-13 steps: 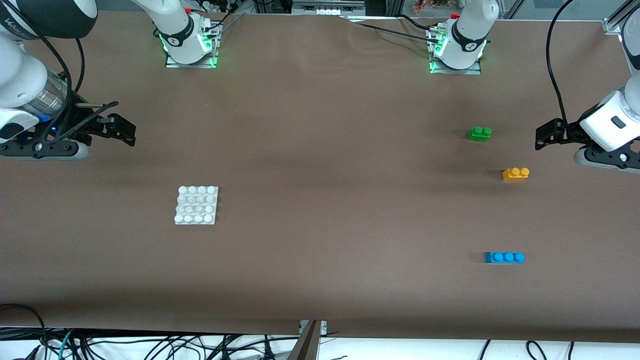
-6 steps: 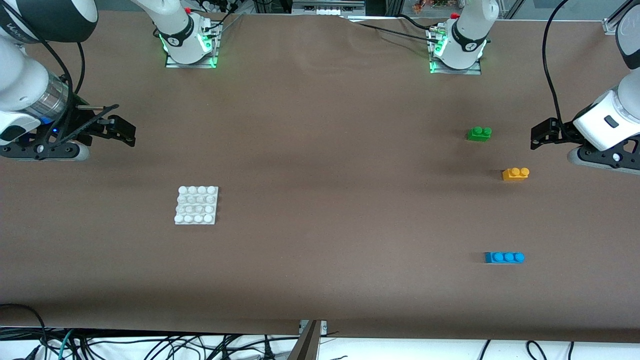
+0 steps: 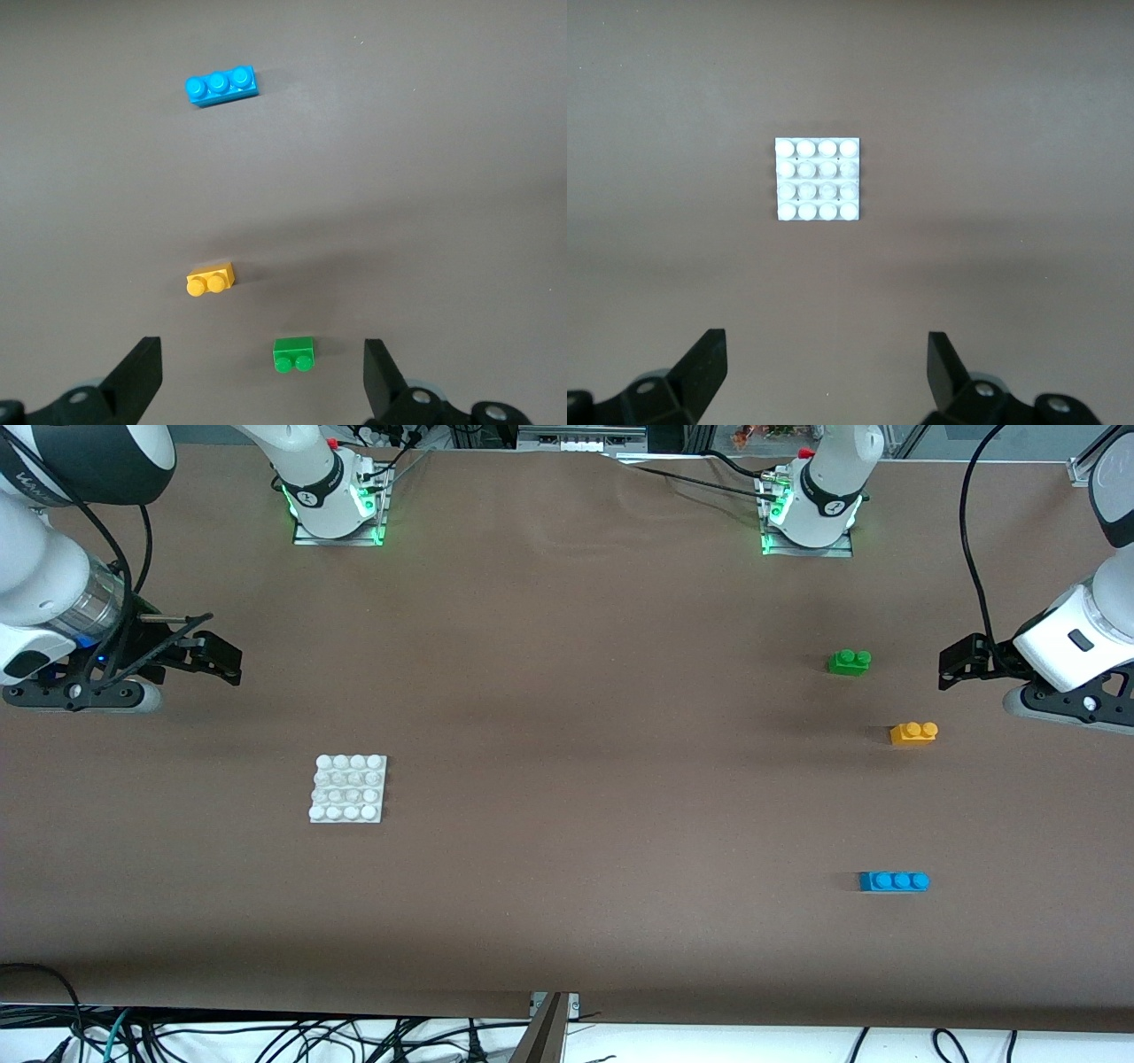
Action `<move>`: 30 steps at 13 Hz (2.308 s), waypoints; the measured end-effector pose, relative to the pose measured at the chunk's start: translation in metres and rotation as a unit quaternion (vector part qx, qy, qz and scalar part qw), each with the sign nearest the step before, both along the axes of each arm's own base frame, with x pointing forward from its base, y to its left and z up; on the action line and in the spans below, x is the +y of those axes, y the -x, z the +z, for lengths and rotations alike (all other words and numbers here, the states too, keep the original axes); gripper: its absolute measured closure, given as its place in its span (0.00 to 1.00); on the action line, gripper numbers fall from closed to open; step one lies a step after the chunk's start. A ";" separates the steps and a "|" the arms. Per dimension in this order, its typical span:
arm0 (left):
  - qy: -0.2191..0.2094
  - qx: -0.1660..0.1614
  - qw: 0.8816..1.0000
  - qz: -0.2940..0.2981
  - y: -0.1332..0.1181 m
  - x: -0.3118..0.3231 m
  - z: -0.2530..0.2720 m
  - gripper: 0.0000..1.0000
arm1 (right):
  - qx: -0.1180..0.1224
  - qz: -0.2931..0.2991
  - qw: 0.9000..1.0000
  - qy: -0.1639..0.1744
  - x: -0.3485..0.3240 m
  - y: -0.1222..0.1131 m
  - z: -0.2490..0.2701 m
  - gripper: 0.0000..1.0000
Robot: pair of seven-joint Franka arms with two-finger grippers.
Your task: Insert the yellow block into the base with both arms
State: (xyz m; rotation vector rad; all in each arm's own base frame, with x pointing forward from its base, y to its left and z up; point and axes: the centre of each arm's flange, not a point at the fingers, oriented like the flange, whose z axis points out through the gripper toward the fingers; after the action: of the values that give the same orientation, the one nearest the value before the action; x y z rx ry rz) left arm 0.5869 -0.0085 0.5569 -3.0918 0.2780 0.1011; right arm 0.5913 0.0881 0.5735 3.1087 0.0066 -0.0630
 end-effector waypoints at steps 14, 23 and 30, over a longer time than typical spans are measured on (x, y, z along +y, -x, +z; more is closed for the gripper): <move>0.000 0.000 1.000 -0.002 0.000 -0.003 0.000 0.00 | -0.027 -0.016 1.000 -0.001 -0.022 -0.009 -0.117 0.00; 0.000 0.000 1.000 -0.002 0.000 -0.003 0.000 0.00 | -0.062 -0.013 0.998 0.002 -0.021 -0.019 -0.268 0.00; 0.000 0.000 1.000 -0.002 0.000 -0.003 0.000 0.00 | -0.084 -0.012 0.996 0.004 -0.015 -0.028 -0.352 0.01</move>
State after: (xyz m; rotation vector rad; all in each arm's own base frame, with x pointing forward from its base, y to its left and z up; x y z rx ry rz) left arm 0.5869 -0.0114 0.5568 -3.0915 0.2857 0.1011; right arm 0.6189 0.0731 0.2215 3.0955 -0.0365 0.1968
